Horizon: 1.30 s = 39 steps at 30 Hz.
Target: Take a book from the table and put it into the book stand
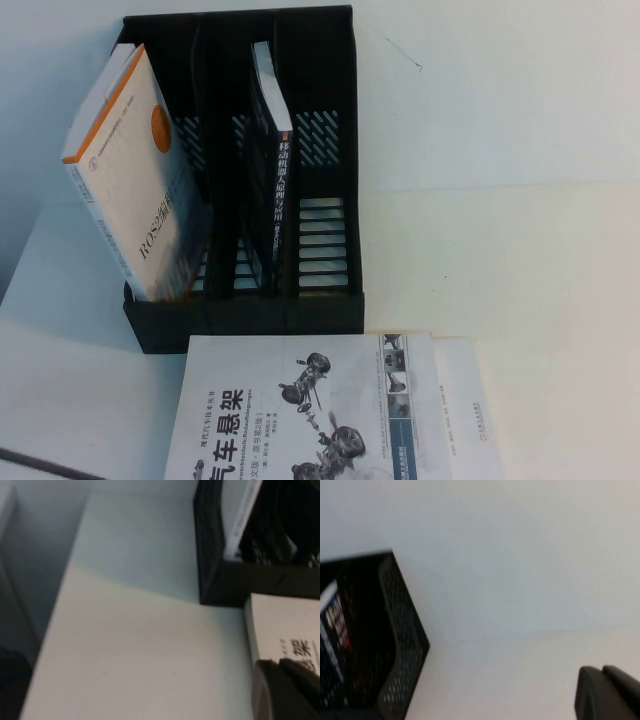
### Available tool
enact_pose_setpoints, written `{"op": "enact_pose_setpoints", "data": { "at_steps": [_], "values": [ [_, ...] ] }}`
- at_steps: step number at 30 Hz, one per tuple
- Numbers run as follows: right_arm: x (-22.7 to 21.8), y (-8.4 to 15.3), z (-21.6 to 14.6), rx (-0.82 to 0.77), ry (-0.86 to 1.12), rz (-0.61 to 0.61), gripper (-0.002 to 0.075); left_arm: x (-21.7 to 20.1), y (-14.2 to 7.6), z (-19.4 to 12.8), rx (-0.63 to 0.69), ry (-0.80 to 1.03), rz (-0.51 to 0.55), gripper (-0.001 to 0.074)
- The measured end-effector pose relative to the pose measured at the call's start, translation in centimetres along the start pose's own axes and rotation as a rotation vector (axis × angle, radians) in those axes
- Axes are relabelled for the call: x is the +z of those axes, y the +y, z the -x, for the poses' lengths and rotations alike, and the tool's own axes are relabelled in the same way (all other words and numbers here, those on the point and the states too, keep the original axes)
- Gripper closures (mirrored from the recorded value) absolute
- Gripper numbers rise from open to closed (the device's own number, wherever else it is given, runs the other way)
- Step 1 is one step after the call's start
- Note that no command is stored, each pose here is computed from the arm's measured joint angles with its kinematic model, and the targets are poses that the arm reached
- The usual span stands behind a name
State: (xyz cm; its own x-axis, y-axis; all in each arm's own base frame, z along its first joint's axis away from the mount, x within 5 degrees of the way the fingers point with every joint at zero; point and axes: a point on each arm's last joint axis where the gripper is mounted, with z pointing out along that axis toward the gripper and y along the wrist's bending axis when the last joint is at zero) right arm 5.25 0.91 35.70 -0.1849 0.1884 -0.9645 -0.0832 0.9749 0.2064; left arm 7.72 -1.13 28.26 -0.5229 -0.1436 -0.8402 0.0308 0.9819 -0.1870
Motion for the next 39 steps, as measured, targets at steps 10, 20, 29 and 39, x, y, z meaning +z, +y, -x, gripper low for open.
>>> {"op": "enact_pose_setpoints", "data": {
  "at_steps": [10, 20, 29, 39],
  "values": [
    [7.8, 0.4, -2.7, 0.183, 0.468, 0.043, 0.0726, 4.9, -3.1, -0.1, -0.038, 0.309, -0.362, 0.0738],
    [16.7, 2.1, -8.3, 0.183, 0.848, 0.293, 0.0726, 8.1, -4.8, -1.0, -0.084, 0.546, -0.615, 0.0738],
    [21.3, 6.7, -16.6, 0.025, 1.055, 0.314, 0.0726, 9.6, -6.5, -0.7, -0.192, 0.593, -0.927, 0.0738],
    [25.0, 8.5, -20.7, -0.031, 1.166, 0.301, 0.0726, 11.3, -4.4, 1.8, -0.307, 0.465, -0.82, 0.0738]
  ]
}}
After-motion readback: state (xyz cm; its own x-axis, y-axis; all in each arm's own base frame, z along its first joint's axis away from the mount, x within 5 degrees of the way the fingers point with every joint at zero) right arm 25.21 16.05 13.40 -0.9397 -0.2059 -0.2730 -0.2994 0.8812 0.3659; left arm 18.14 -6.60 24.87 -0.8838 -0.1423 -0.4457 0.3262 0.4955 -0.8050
